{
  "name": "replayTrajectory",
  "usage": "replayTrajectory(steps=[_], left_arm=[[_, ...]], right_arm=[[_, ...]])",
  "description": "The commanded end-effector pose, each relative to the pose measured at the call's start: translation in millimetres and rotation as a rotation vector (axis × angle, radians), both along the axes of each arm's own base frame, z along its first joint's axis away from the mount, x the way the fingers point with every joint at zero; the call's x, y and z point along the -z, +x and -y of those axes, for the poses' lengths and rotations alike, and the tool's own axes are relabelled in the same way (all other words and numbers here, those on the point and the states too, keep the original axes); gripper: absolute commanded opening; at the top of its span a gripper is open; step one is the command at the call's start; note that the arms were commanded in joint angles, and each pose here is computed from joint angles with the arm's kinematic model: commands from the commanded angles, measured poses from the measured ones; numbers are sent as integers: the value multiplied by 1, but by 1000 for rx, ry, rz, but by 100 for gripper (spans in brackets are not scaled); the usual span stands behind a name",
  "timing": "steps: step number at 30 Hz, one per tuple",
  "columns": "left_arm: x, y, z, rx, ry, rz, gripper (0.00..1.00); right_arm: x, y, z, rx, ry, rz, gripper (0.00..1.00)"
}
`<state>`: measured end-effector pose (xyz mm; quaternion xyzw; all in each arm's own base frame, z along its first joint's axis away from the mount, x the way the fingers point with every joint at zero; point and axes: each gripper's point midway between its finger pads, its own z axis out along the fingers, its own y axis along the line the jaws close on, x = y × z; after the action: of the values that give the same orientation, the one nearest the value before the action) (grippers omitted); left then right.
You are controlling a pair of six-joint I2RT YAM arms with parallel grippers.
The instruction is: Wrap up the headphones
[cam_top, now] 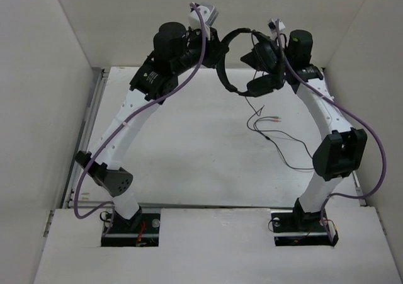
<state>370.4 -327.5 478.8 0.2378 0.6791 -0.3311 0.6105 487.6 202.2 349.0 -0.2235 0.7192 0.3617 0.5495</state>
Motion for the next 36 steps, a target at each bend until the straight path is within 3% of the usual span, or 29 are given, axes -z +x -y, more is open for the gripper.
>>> replayTrajectory(steps=[1, 6, 18, 36], left_arm=[[-73, -5, -15, -15, -153, 130, 0], [-94, 10, -26, -71, -203, 165, 0], [-109, 25, -27, -123, -282, 167, 0], [-131, 69, -93, -445, -366, 233, 0]], right_arm=[[-46, -27, -11, -91, 165, 20, 2], [-48, -45, -23, -158, 295, -65, 4], [-53, -68, -47, -250, 405, -148, 9], [-19, -128, -89, -378, 467, -327, 30]])
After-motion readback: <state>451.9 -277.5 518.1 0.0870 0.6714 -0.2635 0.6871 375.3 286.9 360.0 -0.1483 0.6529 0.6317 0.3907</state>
